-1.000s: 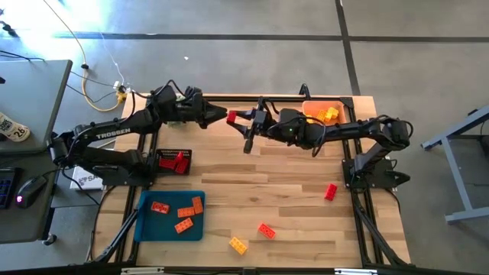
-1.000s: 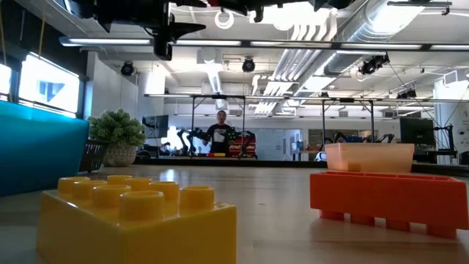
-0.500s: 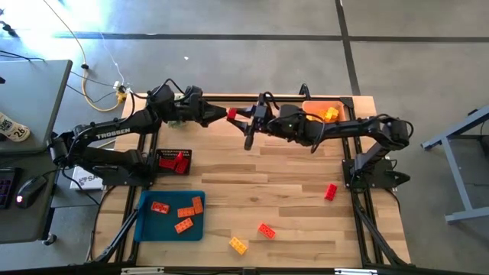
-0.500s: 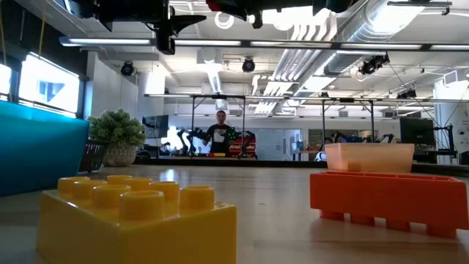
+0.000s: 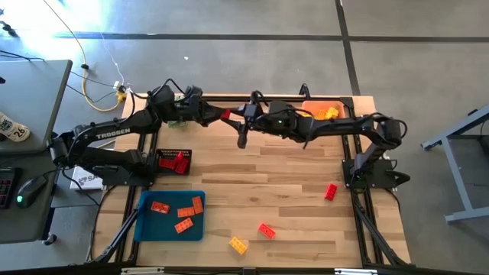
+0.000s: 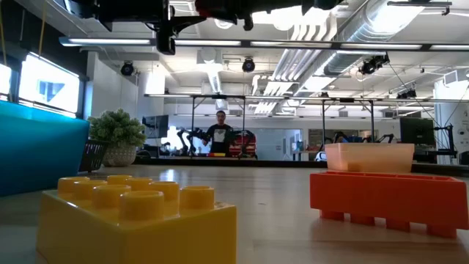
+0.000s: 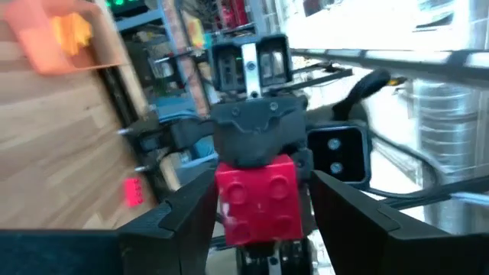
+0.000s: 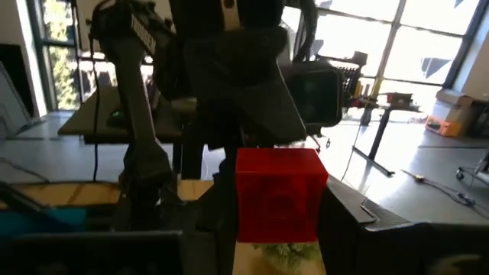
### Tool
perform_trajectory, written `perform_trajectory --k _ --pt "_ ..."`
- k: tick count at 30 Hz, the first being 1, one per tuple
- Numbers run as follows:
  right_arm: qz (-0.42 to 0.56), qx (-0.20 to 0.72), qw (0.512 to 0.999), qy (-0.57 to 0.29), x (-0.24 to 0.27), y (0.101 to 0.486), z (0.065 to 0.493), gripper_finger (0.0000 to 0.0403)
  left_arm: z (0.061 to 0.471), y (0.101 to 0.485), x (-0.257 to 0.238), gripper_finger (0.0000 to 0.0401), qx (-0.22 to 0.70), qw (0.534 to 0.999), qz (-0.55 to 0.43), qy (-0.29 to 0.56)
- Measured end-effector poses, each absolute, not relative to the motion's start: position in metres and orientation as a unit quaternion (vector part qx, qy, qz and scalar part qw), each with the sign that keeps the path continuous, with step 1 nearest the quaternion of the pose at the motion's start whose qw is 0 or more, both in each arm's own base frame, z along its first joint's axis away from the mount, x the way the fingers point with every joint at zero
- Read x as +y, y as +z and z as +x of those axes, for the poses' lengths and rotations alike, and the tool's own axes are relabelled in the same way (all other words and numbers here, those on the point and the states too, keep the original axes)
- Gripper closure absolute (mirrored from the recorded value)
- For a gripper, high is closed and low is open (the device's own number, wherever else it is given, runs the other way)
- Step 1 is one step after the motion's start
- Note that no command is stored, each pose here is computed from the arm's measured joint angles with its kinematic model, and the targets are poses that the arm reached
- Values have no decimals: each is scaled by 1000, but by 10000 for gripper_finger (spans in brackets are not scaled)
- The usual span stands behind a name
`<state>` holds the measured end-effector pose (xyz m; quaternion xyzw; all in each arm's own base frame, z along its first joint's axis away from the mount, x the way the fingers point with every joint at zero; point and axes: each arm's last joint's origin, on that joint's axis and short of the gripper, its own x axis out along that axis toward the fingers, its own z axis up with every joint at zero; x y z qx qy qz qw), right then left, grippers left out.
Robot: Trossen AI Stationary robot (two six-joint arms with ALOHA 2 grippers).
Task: Sort & place blocks by color
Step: Put the red game piece into the black bin
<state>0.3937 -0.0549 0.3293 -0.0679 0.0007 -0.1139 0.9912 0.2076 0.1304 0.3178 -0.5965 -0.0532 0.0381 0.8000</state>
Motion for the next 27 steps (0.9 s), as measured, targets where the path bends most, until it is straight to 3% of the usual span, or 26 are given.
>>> perform_trajectory --k 15,27 --pt "-79 20 992 -101 -56 333 407 293 208 317 129 209 -36 811 -583 24" --pt "-86 25 990 -108 -56 332 407 293 208 315 129 283 -25 811 -584 24"
